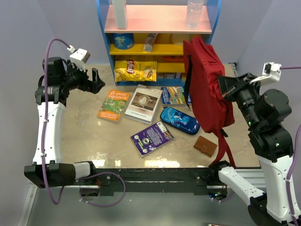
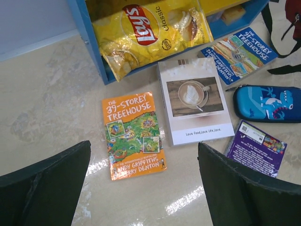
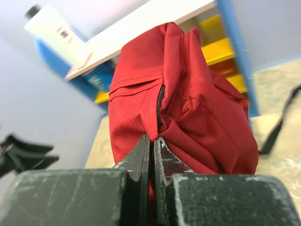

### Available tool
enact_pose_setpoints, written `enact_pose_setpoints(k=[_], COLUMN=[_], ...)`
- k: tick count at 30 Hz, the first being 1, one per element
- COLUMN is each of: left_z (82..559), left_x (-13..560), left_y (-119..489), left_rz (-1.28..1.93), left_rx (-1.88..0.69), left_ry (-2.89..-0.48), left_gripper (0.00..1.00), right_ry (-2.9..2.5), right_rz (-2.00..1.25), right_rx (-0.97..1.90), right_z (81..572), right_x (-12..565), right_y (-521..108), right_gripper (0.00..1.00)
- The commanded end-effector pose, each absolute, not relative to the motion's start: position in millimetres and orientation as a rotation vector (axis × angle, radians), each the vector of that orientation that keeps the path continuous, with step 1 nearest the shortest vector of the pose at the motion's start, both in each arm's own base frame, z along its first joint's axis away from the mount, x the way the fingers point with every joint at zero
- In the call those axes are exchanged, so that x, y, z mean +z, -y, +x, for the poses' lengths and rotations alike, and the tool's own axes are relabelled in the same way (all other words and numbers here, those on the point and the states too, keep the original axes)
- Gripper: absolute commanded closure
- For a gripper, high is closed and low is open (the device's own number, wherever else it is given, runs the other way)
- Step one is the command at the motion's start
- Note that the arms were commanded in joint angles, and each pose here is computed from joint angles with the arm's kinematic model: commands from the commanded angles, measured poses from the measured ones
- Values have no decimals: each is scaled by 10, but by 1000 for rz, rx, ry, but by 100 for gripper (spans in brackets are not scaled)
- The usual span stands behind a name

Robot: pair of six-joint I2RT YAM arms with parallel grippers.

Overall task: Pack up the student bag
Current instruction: Place the student bag at the center of the board.

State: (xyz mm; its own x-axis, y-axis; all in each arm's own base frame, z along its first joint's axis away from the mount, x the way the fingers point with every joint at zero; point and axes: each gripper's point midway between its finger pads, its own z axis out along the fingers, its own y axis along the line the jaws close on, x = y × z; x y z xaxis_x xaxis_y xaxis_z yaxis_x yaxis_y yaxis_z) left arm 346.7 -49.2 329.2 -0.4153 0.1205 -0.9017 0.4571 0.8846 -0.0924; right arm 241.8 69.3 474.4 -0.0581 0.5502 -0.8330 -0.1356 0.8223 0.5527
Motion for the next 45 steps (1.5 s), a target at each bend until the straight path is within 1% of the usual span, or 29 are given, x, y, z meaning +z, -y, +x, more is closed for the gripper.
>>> enact_pose_setpoints(k=[1,3,5,6,9,10,12,13,15,16,20,21,23,24,26,27,29,30,31,32,33,34,35,37,38,40,42,44,45], left_z=[3531,3528,3526,3524,3525,3520,3518,3513,3498,3480,3435,3422,3416,3415,3420,3420,3424,3425,3436,3450,3468,3485,3514,3564,3594,3642,3654,3649,3638], left_x=[3464,3481,3485,3480,3457,3465,3461,3464,3463,3497,3474,3467,3393,3361,3268,3235,3166,3150,3139,3129,3128,3130,3173,3216,3318,3459,3648,3724,3723], left_y=[447,454,444,444,431,424,408,402,386,378,344,345,331,322,295,286,271,270,261,254,246,234,213,163,107,-17,-138,-177,-171], left_rz=[348,349,344,344,343,342,340,342,338,343,348,351,357,356,356,357,364,367,371,371,371,369,365,351,337,299,263,261,271], left_rx=[-377,-376,-372,-372,-363,-356,-346,-339,-327,-315,-284,-283,-274,-270,-256,-250,-241,-240,-233,-229,-224,-219,-204,-176,-140,-78,-11,8,8], left_ry=[-1968,-1964,-1964,-1964,-1969,-1967,-1970,-1968,-1969,-1959,-1962,-1963,-1978,-1984,-2005,-2012,-2024,-2026,-2026,-2025,-2024,-2023,-2014,-2010,-1990,-1955,-1915,-1895,-1894], left_gripper=[0,0,0,0,0,0,0,0,0,0,0,0,0,0,0,0,0,0,0,0,0,0,0,0,0,0,0,0,0], right_ry=[-1326,-1314,-1283,-1292,-1245,-1253,-1255,-1291,-1321,-1338,-1458,-1520,-1584,-1645,-1702,-1781,-1831,-1877,-1910,-1931,-1970,-1995,-2010,-2044,-2058,-2076,-2066,-2056,-2033], right_rz=[54,-31,-167,-195,-272,-298,-313,-352,-345,-378,-396,-389,-402,-434,-425,-488,-519,-584,-605,-658,-727,-752,-793,-861,-887,-907,-910,-918,-905], right_rx=[798,852,942,969,1036,1069,1049,1075,1021,1045,953,897,828,786,760,727,762,764,782,827,839,856,874,872,868,871,878,880,889], right_z=[2288,2346,2286,2344,2281,2280,2308,2329,2408,2311,2361,2344,2392,2344,2352,2267,2123,1941,1837,1692,1504,1392,1284,1080,1028,984,984,996,1021], right_x=[5466,5501,5545,5506,5588,5568,5605,5510,5444,5379,4820,4514,4086,3696,3325,2880,2587,2306,2163,2044,1809,1703,1620,1394,1325,1263,1310,1359,1467], right_y=[-1146,-1319,-1556,-1647,-1864,-2023,-2143,-2372,-2511,-2704,-3217,-3362,-3588,-3713,-3839,-3974,-4137,-4256,-4324,-4418,-4521,-4577,-4627,-4743,-4769,-4847,-4903,-4935,-4973], right_gripper=[100,100,100,100,100,100,100,100,100,100,100,100,100,100,100,100,99,90,81,70,63,56,46,42,35,33,15,6,4])
